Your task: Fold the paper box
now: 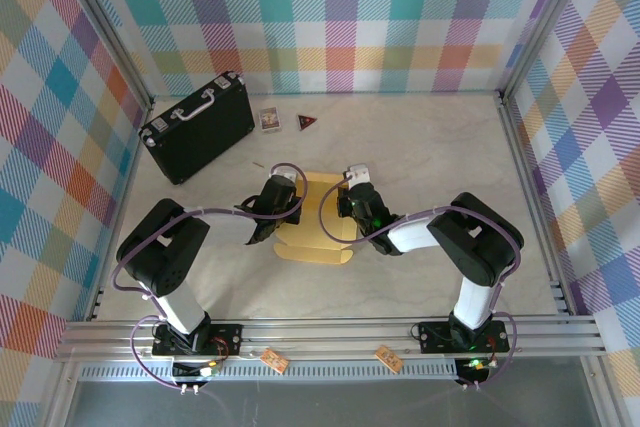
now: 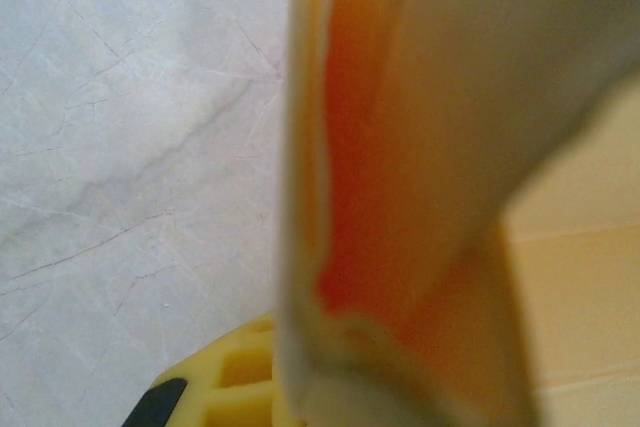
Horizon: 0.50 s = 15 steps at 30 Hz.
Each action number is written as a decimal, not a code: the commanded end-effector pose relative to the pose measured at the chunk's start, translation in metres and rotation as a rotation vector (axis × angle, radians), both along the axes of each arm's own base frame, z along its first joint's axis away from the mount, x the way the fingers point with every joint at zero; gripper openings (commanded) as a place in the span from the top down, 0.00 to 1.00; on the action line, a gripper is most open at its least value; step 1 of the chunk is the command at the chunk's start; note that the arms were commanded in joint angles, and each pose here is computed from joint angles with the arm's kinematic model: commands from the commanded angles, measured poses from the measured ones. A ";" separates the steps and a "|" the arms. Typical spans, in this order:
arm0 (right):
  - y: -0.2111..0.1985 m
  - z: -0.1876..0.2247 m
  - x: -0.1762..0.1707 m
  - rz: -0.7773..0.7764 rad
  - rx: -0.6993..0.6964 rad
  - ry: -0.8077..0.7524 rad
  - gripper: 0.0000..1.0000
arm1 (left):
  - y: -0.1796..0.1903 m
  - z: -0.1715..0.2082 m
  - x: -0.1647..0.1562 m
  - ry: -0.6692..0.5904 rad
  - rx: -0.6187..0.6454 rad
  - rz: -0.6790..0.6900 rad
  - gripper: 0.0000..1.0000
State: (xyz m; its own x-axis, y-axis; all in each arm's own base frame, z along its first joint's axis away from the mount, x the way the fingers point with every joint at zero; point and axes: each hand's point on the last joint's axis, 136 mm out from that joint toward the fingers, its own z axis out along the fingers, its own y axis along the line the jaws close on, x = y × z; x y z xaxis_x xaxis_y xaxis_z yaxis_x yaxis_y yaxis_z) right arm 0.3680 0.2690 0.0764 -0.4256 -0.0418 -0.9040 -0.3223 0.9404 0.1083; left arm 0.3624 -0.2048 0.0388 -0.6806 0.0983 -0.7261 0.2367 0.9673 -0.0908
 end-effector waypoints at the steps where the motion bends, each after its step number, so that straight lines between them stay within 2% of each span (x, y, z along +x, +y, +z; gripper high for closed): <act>1: 0.001 0.006 0.001 0.000 0.019 0.001 1.00 | -0.004 0.010 0.005 -0.018 -0.003 0.006 0.78; 2: 0.001 0.006 0.001 -0.002 0.019 0.000 1.00 | -0.005 0.010 0.003 -0.012 -0.003 -0.005 0.62; 4: 0.001 0.005 0.001 -0.005 0.016 0.002 1.00 | -0.005 0.014 -0.004 -0.018 -0.021 -0.026 0.42; 5: 0.000 0.005 0.001 -0.007 0.014 0.002 1.00 | -0.003 0.019 -0.007 -0.033 -0.030 -0.021 0.27; 6: 0.000 0.005 0.002 -0.009 0.013 0.002 1.00 | 0.003 0.022 -0.010 -0.040 -0.030 -0.001 0.20; 15: 0.000 0.006 0.002 -0.008 0.013 0.003 1.00 | 0.043 0.060 -0.040 -0.098 -0.068 0.109 0.19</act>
